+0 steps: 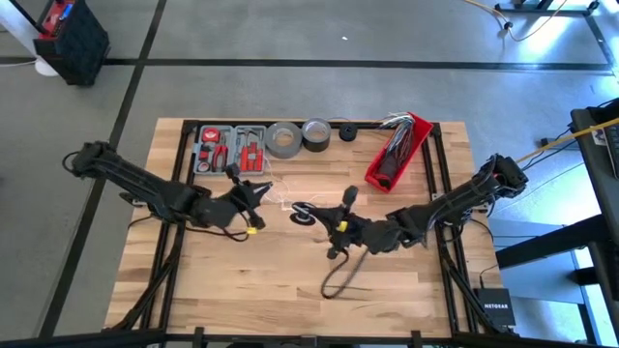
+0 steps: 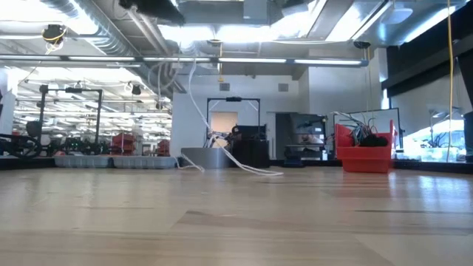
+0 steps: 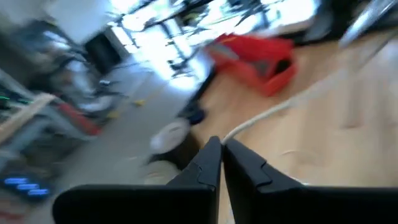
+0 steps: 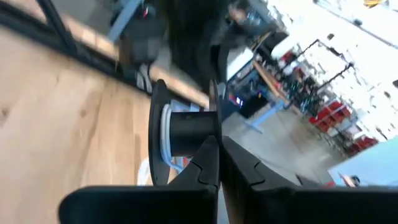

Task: Coil cords
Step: Coil the white wire onto the black spool

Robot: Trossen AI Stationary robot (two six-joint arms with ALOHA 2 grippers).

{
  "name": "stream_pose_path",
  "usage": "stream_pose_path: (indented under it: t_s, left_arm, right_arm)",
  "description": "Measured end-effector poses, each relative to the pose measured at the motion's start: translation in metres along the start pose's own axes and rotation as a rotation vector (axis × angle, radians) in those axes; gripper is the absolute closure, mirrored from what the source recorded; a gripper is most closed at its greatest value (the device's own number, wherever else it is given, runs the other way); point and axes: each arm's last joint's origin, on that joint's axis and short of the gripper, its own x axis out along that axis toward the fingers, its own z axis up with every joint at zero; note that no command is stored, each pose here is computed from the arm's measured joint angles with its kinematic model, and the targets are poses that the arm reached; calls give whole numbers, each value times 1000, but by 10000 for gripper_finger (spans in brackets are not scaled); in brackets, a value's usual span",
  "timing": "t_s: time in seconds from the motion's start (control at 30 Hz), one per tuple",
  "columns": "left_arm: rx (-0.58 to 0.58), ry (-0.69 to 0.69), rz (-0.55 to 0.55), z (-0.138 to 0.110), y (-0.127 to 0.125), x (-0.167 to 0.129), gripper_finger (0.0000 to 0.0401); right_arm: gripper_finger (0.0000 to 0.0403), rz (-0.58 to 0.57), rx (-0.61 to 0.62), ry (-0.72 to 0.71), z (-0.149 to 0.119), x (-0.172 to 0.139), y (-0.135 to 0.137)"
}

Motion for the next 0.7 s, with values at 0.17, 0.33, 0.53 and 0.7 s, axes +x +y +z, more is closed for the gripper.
stream_pose_path:
  t_s: [0.17, 0.33, 0.53, 0.7]
  left_arm:
    - [-111, -44, -99, 6, 2, -14, 391]
    - [-183, -59, -107, 8, -2, -13, 391]
    - [-216, -105, -175, 14, -14, -4, 391]
    - [-220, -124, -194, 15, -29, 13, 391]
  right_arm:
    - [398, -18, -24, 89, -19, 27, 2]
    - [398, -41, 4, 145, -34, 46, -2]
    - [398, -81, 93, 200, -47, 60, -10]
    - [398, -107, 165, 213, -52, 67, -16]
